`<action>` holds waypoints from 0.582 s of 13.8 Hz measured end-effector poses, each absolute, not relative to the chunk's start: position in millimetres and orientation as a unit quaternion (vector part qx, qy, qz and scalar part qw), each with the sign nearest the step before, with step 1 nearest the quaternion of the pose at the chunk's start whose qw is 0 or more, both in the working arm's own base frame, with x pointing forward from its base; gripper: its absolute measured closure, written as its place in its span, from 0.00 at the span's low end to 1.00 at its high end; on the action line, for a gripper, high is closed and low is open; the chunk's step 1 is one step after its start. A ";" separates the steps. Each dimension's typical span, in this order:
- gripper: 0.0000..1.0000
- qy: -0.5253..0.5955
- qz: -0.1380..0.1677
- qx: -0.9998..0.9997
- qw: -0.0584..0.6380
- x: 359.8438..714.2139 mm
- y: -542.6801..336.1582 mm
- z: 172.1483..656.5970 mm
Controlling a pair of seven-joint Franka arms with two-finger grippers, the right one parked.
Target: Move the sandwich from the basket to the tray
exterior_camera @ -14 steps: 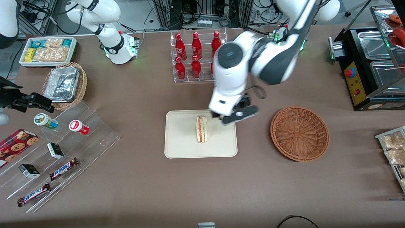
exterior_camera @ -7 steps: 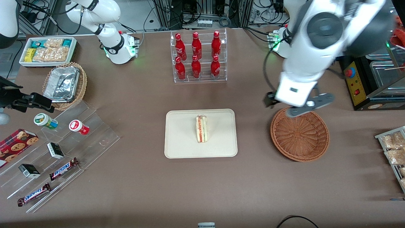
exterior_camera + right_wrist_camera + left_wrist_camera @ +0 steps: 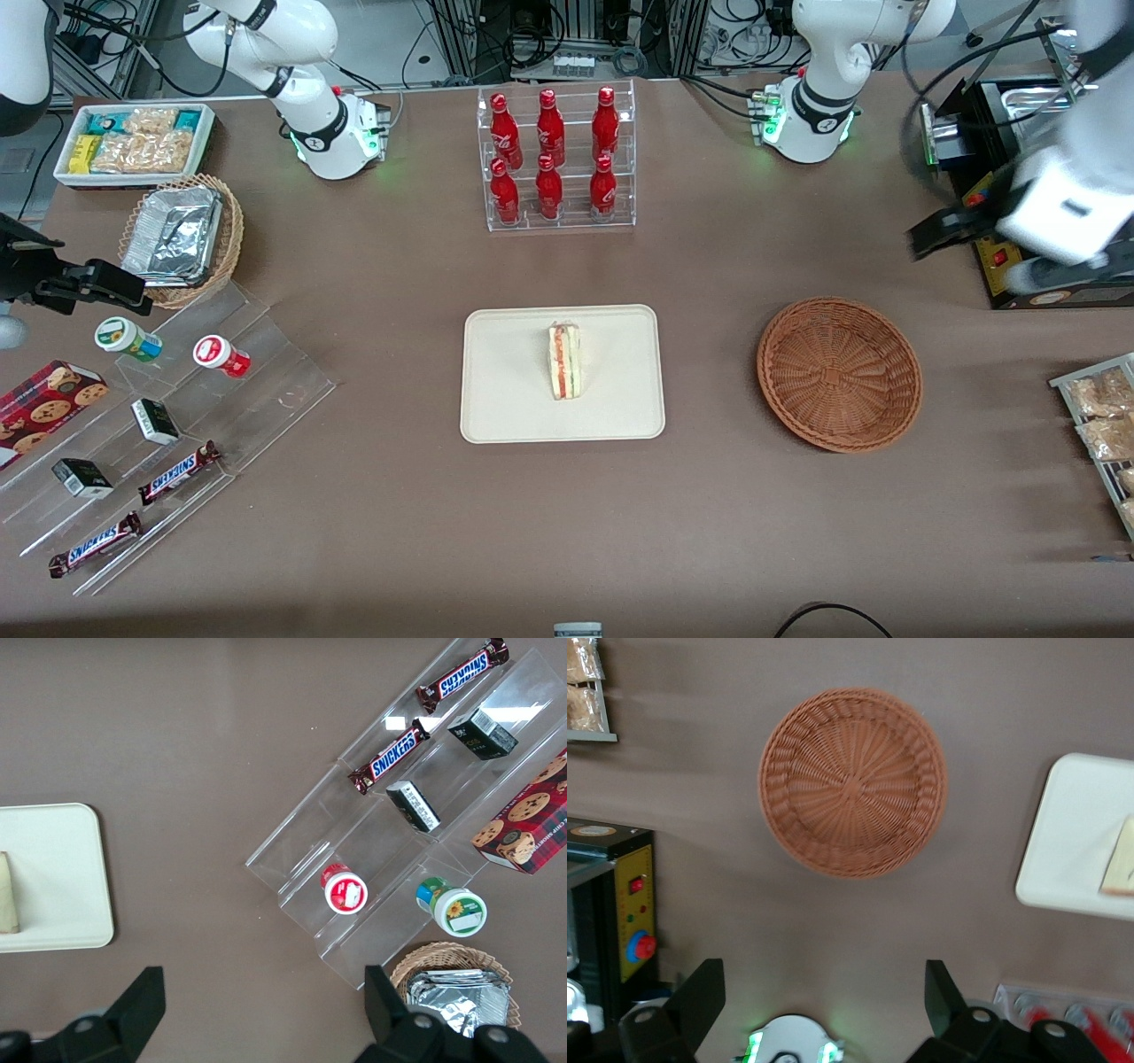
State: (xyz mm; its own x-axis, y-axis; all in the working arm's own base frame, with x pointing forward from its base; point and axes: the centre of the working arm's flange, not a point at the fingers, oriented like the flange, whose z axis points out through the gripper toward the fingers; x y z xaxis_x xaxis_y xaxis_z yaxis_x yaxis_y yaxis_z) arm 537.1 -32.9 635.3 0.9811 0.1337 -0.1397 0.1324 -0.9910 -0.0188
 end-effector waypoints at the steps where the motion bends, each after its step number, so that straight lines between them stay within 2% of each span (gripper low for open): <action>1: 0.00 -0.056 0.071 -0.996 -0.002 526.2 -14.5 638.7; 5: 0.00 -0.035 0.069 -0.997 -0.009 489.0 8.5 647.1; 8: 0.00 -0.015 0.061 -0.998 -0.006 485.9 -9.7 651.4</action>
State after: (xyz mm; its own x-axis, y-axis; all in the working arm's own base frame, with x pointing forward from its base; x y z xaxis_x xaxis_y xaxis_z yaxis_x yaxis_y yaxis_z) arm 485.9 -9.7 651.4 0.9921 0.0302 -0.1222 0.0317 -0.9994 0.0108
